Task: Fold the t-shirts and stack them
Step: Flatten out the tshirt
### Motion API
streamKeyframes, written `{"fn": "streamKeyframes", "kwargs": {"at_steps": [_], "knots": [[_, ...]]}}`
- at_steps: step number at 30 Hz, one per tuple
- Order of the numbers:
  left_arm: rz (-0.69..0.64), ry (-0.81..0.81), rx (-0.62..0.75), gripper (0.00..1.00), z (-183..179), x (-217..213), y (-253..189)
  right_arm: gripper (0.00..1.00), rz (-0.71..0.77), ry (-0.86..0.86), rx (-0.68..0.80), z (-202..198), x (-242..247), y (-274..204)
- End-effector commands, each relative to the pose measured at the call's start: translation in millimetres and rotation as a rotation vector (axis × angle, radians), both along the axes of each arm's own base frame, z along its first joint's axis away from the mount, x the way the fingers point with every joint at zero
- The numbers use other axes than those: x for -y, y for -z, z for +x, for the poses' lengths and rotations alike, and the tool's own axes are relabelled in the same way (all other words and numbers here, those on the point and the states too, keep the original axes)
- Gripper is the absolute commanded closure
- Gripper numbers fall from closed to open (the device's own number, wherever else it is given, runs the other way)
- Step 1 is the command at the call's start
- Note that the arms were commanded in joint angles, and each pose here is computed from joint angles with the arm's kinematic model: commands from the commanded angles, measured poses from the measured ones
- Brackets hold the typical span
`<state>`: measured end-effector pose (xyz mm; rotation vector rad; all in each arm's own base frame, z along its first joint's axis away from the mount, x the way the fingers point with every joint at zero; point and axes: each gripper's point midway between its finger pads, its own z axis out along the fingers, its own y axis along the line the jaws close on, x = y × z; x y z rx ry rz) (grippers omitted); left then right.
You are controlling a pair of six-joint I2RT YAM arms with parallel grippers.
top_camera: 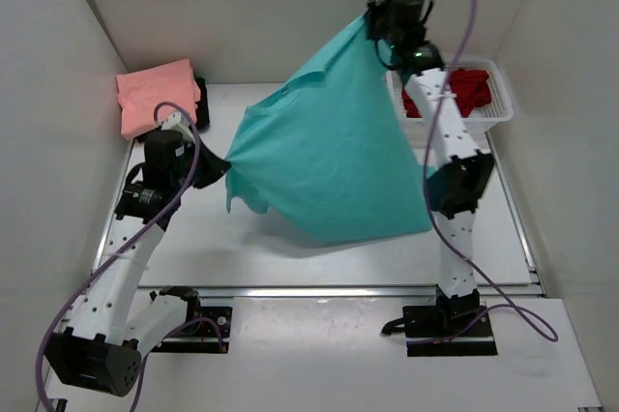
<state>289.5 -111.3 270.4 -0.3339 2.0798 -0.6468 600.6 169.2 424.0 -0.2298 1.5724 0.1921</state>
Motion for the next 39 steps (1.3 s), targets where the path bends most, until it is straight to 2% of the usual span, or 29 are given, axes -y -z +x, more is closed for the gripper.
{"fn": "streamKeyframes", "kwargs": {"at_steps": [1, 2, 3, 5, 6, 7, 8, 9, 10, 11, 12, 13, 14, 15, 16, 17, 19, 22, 25, 28, 32, 36, 39], "knots": [[0.079, -0.207, -0.138, 1.00, 7, -47, 68, 0.84, 0.075, -0.117, -0.030, 33, -52, 43], [0.104, -0.236, -0.152, 1.00, 6, -53, 77, 0.73, 0.076, -0.121, -0.042, 35, -61, 53], [0.116, -0.227, -0.140, 1.00, 7, -53, 79, 0.70, 0.050, -0.110, -0.086, 37, -66, 76], [0.112, -0.217, -0.170, 1.00, 2, -48, 92, 0.57, 0.016, -0.112, -0.109, 22, -73, 79], [0.109, -0.217, -0.174, 1.00, 2, -49, 94, 0.52, -0.010, -0.103, -0.165, 17, -73, 103], [0.103, -0.215, -0.184, 1.00, -1, -48, 99, 0.50, -0.024, -0.106, -0.194, 4, -71, 106], [0.103, -0.212, -0.191, 1.00, -3, -48, 104, 0.49, -0.021, -0.117, -0.185, -11, -71, 89], [0.097, -0.211, -0.190, 1.00, -4, -47, 105, 0.48, -0.029, -0.122, -0.219, -31, -69, 91], [0.099, -0.213, -0.191, 1.00, -6, -49, 108, 0.47, -0.046, -0.138, -0.298, -42, -67, 123], [0.098, -0.199, -0.203, 1.00, -10, -46, 113, 0.47, -0.027, -0.161, -0.267, -64, -65, 97], [0.094, -0.190, -0.198, 1.00, -12, -44, 112, 0.47, -0.034, -0.194, -0.319, -91, -68, 114], [0.092, -0.191, -0.195, 1.00, -14, -44, 115, 0.48, -0.053, -0.187, -0.407, -110, -60, 152], [0.093, -0.191, -0.201, 1.00, -17, -44, 119, 0.48, -0.034, -0.188, -0.392, -130, -52, 137], [0.093, -0.178, -0.201, 1.00, -20, -41, 122, 0.48, -0.050, -0.180, -0.455, -160, -40, 161], [0.085, -0.164, -0.198, 1.00, -23, -38, 122, 0.48, -0.073, -0.163, -0.535, -180, -32, 195], [0.082, -0.145, -0.200, 1.00, -26, -34, 125, 0.49, -0.060, -0.129, -0.561, -196, -16, 196], [0.071, -0.131, -0.187, 1.00, -30, -31, 123, 0.50, -0.055, -0.059, -0.692, -235, 15, 235], [0.056, -0.114, -0.194, 1.00, -36, -28, 127, 0.50, -0.017, 0.039, -0.787, -270, 59, 267], [0.064, -0.103, -0.198, 1.00, -39, -27, 128, 0.49, -0.019, 0.109, -0.837, -285, 90, 294], [0.062, -0.095, -0.184, 1.00, -38, -26, 124, 0.47, -0.033, 0.128, -0.897, -294, 99, 321], [0.069, -0.108, -0.166, 1.00, -37, -30, 116, 0.44, -0.045, 0.098, -0.973, -302, 93, 342], [0.065, -0.113, -0.164, 1.00, -38, -32, 115, 0.41, -0.110, 0.085, -1.110, -320, 85, 377], [0.063, -0.114, -0.161, 1.00, -39, -33, 113, 0.40, -0.151, 0.086, -1.160, -331, 80, 393]]}}
